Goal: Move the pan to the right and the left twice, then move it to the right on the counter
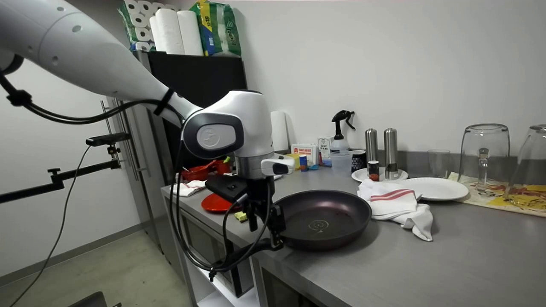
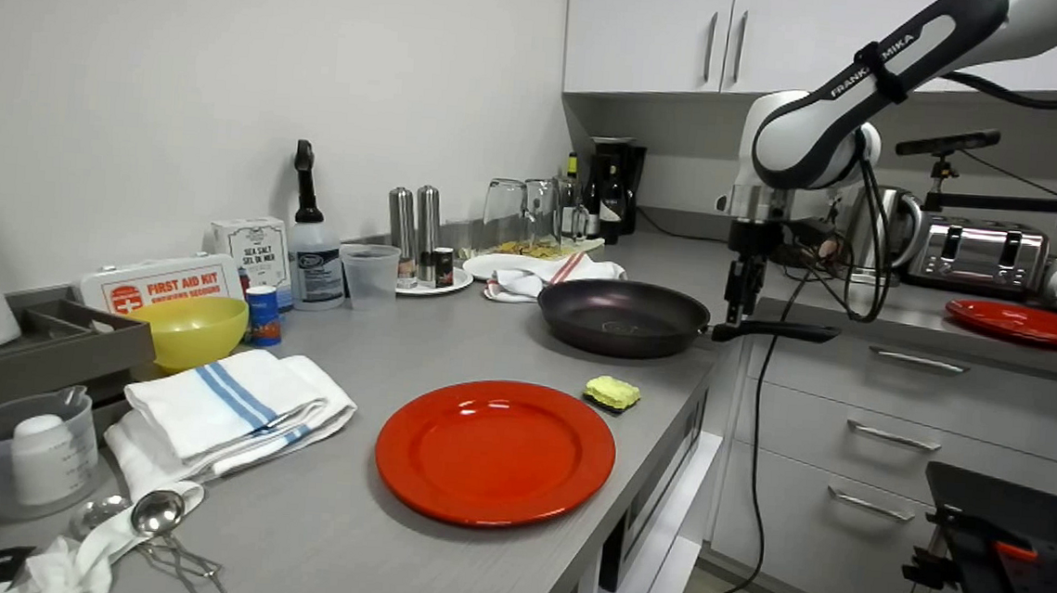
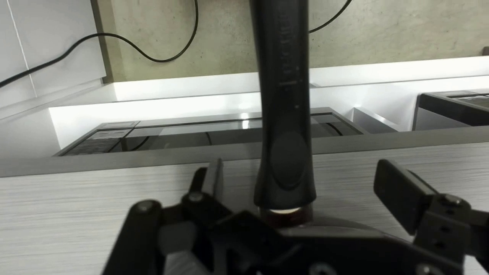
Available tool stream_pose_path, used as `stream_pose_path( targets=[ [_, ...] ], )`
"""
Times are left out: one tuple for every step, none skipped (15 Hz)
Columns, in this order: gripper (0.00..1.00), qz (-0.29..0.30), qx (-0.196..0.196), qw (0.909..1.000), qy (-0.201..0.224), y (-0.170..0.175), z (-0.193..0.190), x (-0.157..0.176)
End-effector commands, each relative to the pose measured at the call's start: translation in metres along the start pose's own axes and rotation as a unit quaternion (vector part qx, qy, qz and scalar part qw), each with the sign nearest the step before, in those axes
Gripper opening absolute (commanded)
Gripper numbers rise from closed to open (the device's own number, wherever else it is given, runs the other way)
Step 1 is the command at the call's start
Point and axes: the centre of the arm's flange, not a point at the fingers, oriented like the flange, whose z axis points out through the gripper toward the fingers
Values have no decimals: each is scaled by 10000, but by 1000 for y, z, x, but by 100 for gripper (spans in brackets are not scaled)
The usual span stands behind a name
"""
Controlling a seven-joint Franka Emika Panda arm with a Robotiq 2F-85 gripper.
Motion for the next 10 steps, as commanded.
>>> stream_pose_path(
  targets=[
    [100,-103,61,9999,-119,1,-8,-14],
    [100,-103,83,9998,-143,1,-7,-15],
    [100,-125,114,9997,-186,0,-4,-16],
    [100,-165,164,9994,-238,-1,-3,-18],
    [100,-233,185,9992,-272,-3,0,-19],
    [100,-278,191,9990,-303,-4,2,-21],
    [100,-335,181,9988,-302,-6,5,-21],
    [100,-371,173,9987,-305,-8,7,-22],
    [100,-417,158,9986,-287,-10,8,-22],
    [100,-470,154,9984,-262,-11,7,-22]
  ],
)
